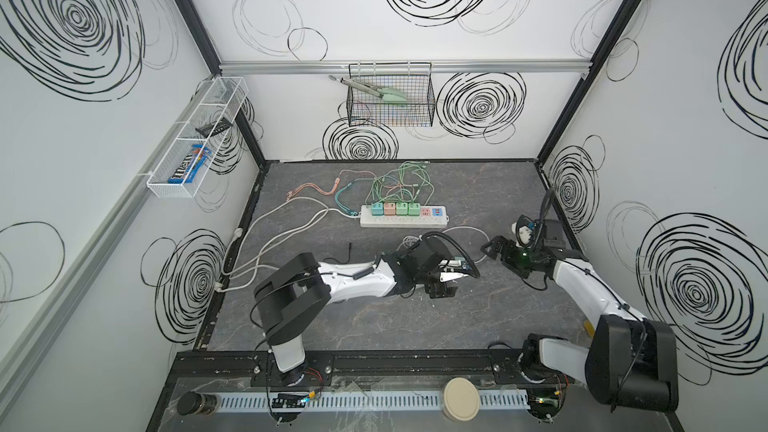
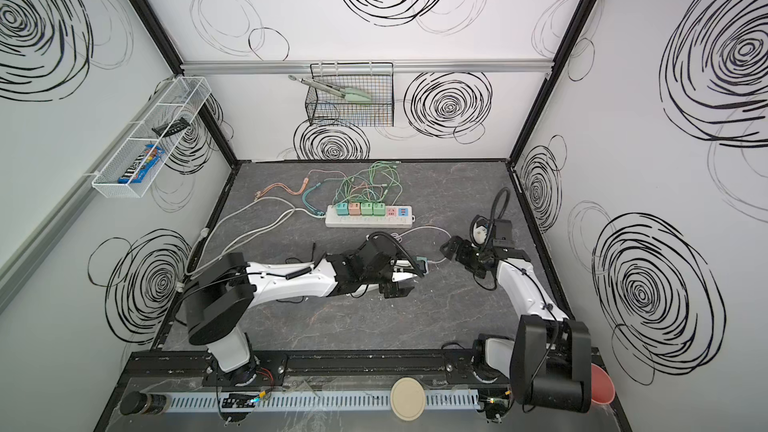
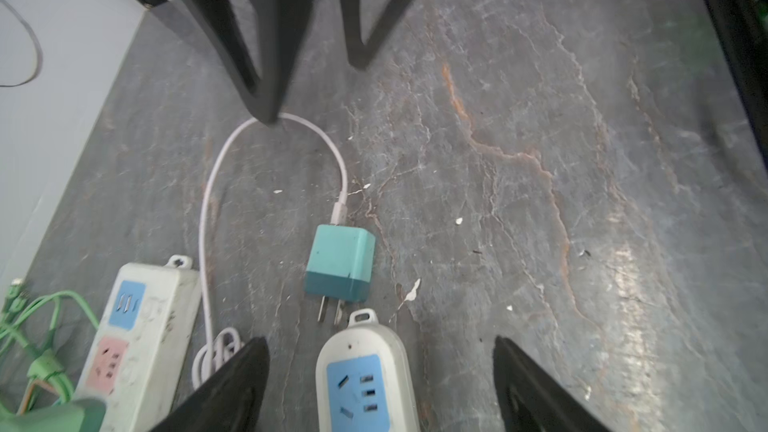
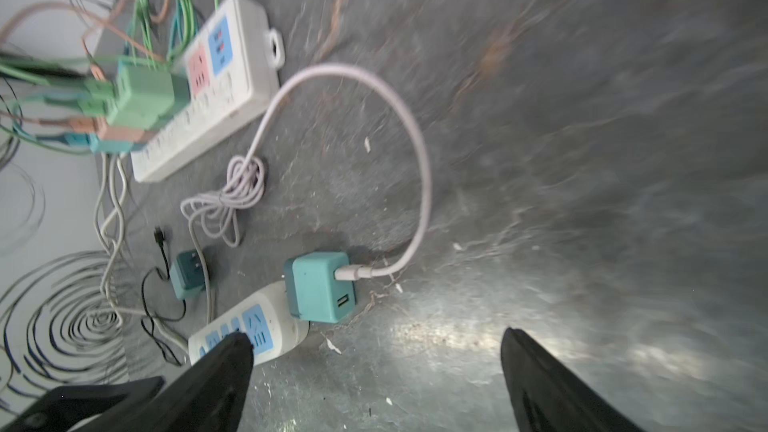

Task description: Insert the plug

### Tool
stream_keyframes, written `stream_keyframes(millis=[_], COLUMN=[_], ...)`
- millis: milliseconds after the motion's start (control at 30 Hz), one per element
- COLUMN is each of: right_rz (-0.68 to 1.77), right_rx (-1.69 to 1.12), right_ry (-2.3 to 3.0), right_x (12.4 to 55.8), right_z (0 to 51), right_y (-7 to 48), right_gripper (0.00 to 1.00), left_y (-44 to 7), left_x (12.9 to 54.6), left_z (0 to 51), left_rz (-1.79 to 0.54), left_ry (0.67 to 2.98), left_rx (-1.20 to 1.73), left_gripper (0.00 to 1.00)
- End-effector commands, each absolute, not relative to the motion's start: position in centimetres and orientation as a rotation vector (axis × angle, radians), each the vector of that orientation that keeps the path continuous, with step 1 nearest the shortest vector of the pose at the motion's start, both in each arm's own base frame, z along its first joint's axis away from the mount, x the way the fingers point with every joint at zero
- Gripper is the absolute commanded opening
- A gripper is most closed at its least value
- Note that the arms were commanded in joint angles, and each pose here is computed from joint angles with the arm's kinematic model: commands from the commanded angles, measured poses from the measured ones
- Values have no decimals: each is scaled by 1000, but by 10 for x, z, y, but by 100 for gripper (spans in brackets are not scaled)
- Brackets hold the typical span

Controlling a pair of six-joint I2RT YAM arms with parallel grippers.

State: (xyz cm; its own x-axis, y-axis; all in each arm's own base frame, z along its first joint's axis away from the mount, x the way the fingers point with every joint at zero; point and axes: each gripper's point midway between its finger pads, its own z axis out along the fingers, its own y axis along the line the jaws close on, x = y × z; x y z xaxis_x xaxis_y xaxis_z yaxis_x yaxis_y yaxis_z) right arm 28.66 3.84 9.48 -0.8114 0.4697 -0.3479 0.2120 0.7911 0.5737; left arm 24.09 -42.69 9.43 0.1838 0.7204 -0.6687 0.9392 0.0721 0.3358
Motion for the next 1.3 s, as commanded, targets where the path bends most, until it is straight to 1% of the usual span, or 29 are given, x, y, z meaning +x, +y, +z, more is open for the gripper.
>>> stream_keyframes(millis=[0,167,300,567,667,733,867,933,1033,1100,1167,1267], right_rz=[676,659,665,692,688,687,683,689,720,760,816,894], right_rx=[609,560,533,505,496,488,468,446,387,334,265,176], right_ry=[2378,2261,2226,2227,2223,2223,2223,2225,2233,2239,2247,2268], right_x=[291,293,291,287,286,285,284,284,285,285,284,281], right_z=[121,150,159,163,166,167,170,171,174,177,180,184], right_y=[14,10,12,19,20,20,23,26,39,51,69,92], right_gripper=[97,97,97,97,97,97,97,97,98,98,98,98], left_y=[-429,-431,-434,-454,-458,-458,-457,-455,-452,-447,-435,-415], left_x=[243,268,284,297,298,299,300,298,291,286,280,270], left_z=[75,55,42,28,22,17,15,22,57,87,115,152], left_rz=[-308,-261,-165,-167,-180,-184,-192,-234,-366,-437,-476,-486], left_ry=[1501,1566,1573,1613,1624,1637,1679,1701,1683,1614,1545,1465], left_rx=[1919,2006,2042,2017,2034,2049,2031,1992,1867,1772,1696,1604], left_gripper=[84,79,79,78,74,66,34,20,11,8,1,0])
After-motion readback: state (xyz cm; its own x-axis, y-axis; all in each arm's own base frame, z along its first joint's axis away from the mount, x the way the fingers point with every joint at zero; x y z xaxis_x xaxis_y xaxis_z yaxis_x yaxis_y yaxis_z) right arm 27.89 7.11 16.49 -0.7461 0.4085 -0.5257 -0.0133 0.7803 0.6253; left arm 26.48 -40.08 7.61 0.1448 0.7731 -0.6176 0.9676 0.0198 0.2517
